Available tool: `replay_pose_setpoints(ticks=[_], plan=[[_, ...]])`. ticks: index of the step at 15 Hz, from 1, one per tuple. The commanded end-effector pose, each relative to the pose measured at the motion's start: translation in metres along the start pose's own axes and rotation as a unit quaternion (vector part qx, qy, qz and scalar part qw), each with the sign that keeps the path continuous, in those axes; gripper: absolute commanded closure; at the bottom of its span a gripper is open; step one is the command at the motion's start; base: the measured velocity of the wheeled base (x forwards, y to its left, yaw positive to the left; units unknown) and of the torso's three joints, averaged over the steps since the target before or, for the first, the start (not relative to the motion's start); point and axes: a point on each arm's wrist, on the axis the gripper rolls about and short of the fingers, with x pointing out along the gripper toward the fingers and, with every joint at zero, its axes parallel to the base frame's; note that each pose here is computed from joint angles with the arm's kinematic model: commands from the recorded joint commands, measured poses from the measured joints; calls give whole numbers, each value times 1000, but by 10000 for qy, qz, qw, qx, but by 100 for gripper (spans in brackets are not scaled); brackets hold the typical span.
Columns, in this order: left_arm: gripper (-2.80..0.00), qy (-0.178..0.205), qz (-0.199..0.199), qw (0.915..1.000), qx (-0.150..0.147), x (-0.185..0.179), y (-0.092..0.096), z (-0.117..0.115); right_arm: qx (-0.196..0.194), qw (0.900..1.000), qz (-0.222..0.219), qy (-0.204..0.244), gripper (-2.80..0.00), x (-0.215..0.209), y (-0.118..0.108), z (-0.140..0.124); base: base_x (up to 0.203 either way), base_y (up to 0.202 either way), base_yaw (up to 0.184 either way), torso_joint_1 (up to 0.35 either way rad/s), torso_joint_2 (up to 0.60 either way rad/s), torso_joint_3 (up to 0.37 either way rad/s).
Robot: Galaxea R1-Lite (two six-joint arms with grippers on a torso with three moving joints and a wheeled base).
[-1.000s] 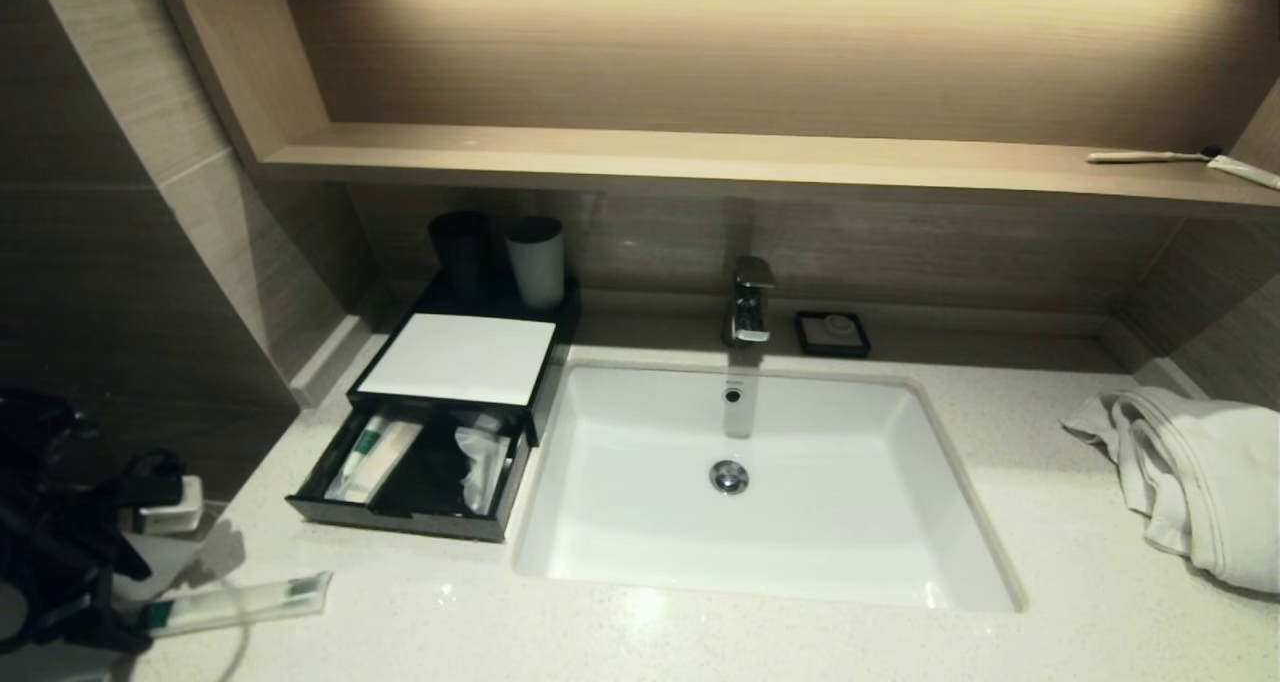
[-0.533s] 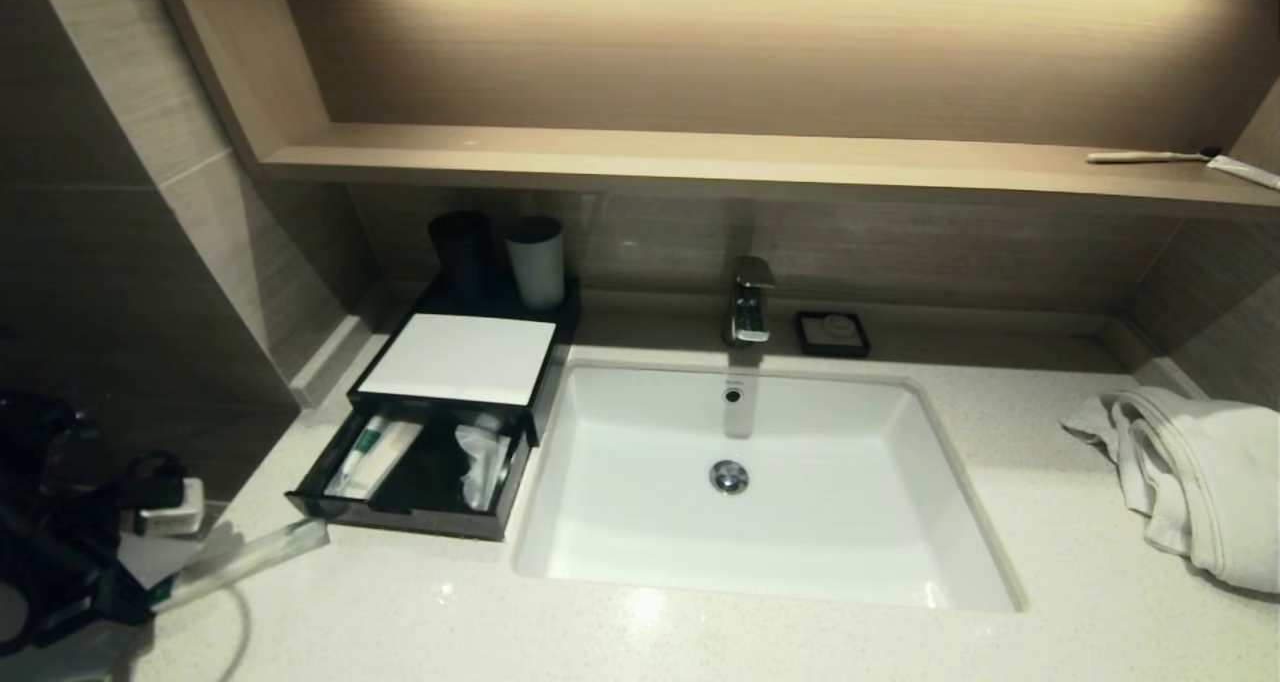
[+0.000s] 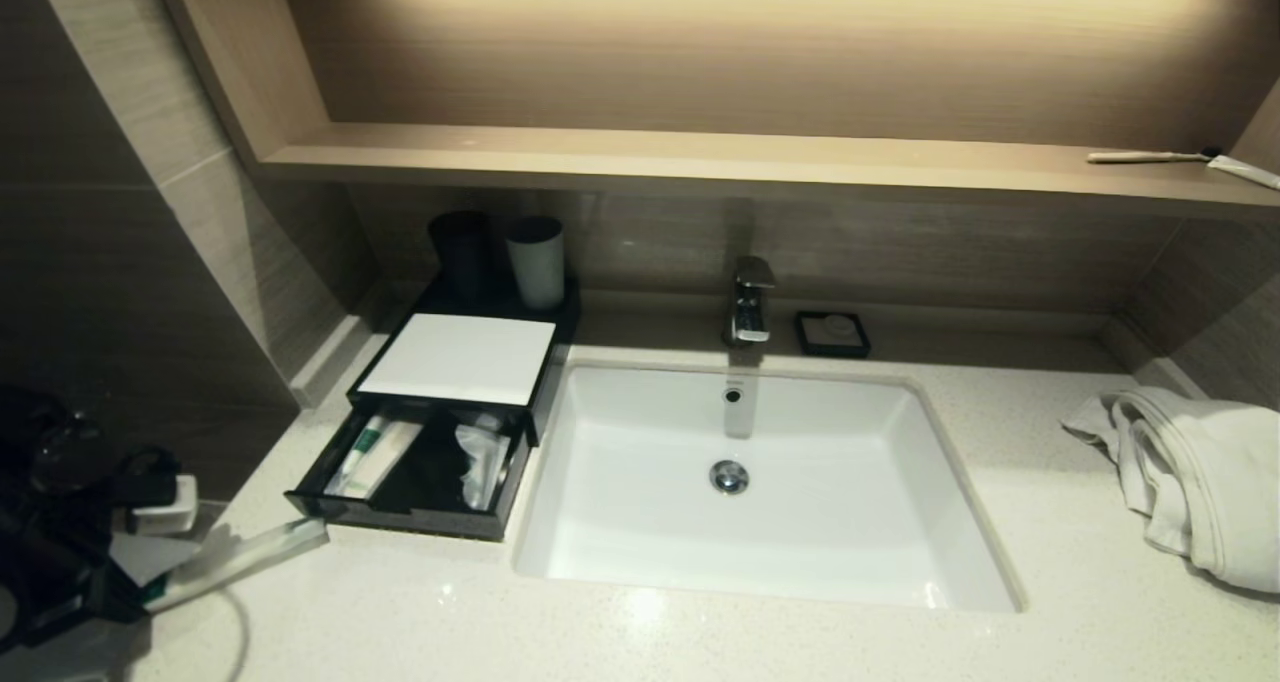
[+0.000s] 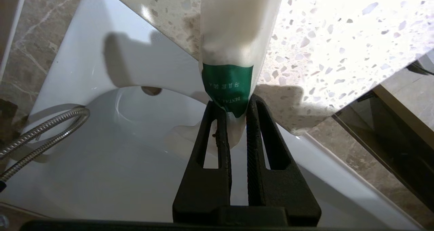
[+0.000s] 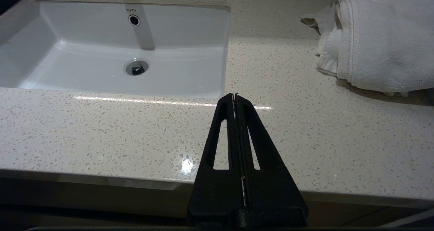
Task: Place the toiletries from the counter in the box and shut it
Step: Pick up the bathroom toiletry
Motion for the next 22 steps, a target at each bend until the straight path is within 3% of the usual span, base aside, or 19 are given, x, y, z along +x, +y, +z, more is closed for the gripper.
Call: replay_pose_setpoints(ticks=[1,5,12,17,22], plan=[[0,5,0,10000,84,-4,-4,0,0,10000,2,-1,0,0,0,0,0,0,0,0,0,0],[0,280,-99,9993,215,-5,-17,-1,0,10000,2,-1,0,0,0,0,0,0,0,0,0,0],[0,327,-310,9988,168,-13,-36,-7,0,10000,-5,-1,0,0,0,0,0,0,0,0,0,0],[0,309,-243,9992,-59,-24,-56,-20,0,10000,-1,-1,0,0,0,0,0,0,0,0,0,0],[0,-220,234,9982,-499,-50,-86,-30,0,10000,2,-1,0,0,0,0,0,0,0,0,0,0]])
